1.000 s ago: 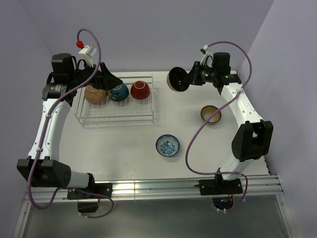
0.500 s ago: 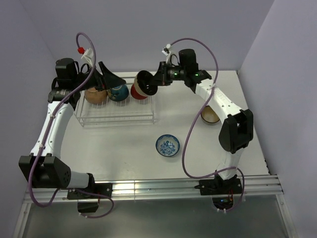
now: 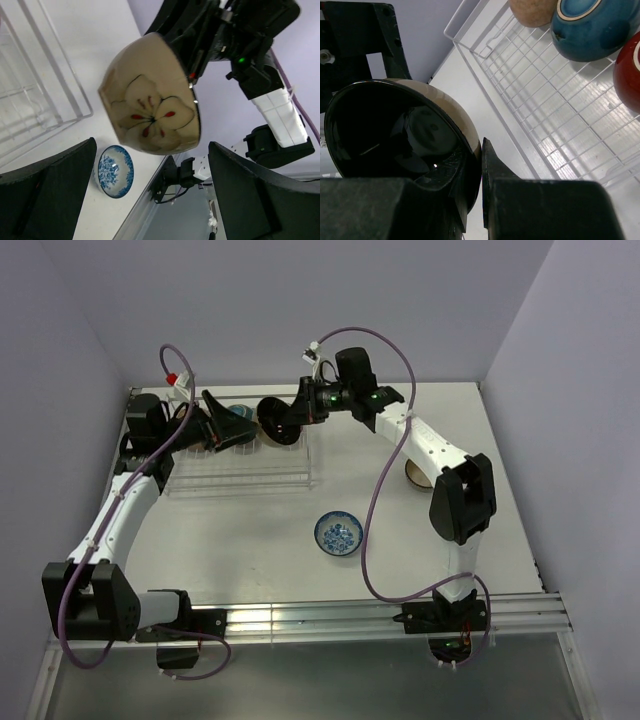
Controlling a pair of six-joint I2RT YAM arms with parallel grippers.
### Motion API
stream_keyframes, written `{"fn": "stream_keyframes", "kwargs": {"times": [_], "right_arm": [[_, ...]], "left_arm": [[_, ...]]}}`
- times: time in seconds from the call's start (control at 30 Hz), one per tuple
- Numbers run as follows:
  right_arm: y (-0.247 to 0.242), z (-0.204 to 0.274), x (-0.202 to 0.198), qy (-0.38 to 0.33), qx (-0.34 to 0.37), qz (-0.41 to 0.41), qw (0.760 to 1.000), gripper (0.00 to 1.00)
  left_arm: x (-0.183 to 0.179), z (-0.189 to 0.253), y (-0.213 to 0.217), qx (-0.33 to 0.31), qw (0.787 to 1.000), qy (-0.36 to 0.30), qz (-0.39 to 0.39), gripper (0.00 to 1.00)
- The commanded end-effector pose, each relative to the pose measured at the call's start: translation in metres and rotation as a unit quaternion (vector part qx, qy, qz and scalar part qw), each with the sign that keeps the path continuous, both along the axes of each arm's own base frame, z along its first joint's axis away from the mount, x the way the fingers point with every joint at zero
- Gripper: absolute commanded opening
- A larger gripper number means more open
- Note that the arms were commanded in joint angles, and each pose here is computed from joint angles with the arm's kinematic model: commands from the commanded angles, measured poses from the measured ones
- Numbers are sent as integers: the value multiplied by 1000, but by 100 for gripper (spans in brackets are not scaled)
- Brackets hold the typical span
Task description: Load the bowls into the dish rack
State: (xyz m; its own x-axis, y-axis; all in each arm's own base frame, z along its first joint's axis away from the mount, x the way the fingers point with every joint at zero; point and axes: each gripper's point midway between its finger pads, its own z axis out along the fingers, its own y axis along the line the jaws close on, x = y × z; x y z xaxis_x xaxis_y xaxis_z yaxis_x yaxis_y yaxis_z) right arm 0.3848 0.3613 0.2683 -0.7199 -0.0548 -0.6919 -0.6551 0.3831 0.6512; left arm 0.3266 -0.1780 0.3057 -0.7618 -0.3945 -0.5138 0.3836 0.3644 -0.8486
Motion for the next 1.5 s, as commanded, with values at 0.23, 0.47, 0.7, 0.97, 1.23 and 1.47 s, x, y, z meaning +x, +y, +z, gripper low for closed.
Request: {"fn": "stream_keyframes", "kwargs": {"times": [0.23,0.47,0.7,0.97,1.23,1.47], "right_arm": [[14,42,-7,-46,43,23,998,0],[18,38,-10,-43,41,27,998,0],[21,36,-8,-43,39,27,998,0],[22,31,-8,-43,30,27,998,0],[23,25,-7,-42,18,22,999,0],[27,20,-9,-35,14,27,999,0]], "left_arm": [[-4,24,-6,-26,999,-39,-12,100],[-8,23,-15,-37,999,-26,-20,97],[-10,15,-20,-36,999,-9,-24,96],[-9,13,-21,-38,999,2,-20,90],[-3,13,-20,-36,999,7,-12,92],[1,12,-20,-35,999,3,-5,71]]}}
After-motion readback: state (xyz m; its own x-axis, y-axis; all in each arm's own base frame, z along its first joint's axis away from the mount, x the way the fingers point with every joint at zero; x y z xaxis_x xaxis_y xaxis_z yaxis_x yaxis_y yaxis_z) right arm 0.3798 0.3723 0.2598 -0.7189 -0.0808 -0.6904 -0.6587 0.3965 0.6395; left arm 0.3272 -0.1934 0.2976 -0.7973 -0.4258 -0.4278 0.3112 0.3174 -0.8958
